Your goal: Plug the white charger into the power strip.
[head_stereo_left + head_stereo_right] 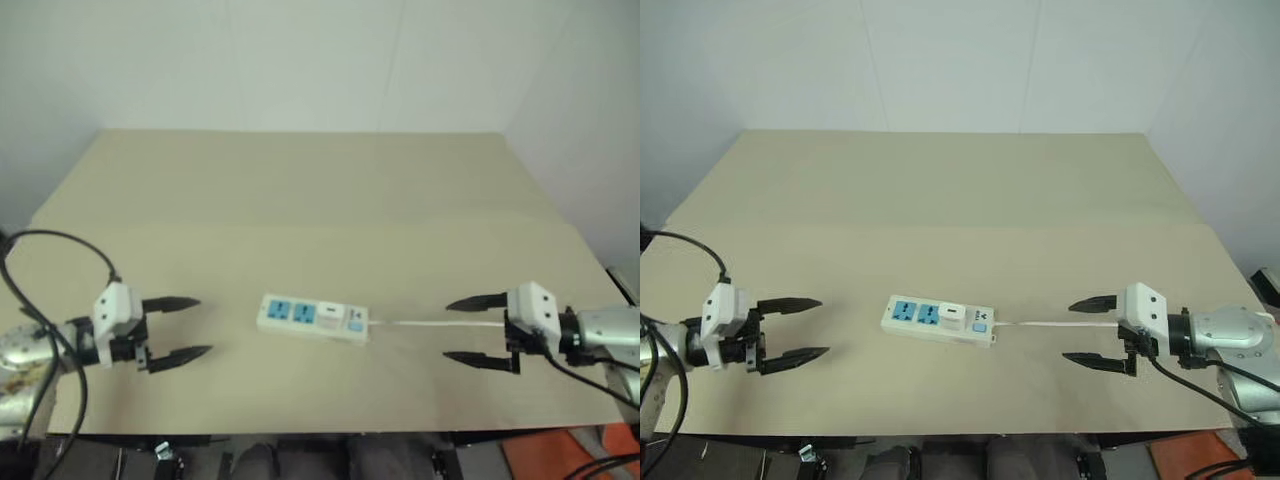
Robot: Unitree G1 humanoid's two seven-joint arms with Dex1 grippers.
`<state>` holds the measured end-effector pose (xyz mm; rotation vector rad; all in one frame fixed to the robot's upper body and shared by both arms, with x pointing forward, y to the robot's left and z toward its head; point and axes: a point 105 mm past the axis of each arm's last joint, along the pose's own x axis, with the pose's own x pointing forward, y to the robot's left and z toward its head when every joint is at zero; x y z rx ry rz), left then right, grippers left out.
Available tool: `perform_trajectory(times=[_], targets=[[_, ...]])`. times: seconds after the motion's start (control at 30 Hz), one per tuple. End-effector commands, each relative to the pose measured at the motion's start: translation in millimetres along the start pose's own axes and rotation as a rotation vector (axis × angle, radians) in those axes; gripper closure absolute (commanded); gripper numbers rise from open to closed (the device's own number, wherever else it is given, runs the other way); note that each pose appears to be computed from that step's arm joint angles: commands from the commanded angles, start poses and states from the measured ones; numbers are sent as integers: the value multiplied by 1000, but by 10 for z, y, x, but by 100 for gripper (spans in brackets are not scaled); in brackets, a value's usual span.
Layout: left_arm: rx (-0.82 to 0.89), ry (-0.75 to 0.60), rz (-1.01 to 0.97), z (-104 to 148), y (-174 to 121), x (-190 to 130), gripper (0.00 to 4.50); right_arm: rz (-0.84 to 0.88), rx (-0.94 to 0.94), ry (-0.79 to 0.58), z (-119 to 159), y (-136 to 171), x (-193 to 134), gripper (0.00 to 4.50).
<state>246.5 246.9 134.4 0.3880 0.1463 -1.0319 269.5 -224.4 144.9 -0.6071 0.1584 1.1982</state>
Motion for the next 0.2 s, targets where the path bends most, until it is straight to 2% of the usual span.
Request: perform_trajectory(times=[0.03,0.2], targets=[[43,-37,43,169,-3,-54,0,8,-30,0,71,-95,-60,5],[40,-32,89,165,-73,-92,0,49,-28,9,32,-111,17,5]])
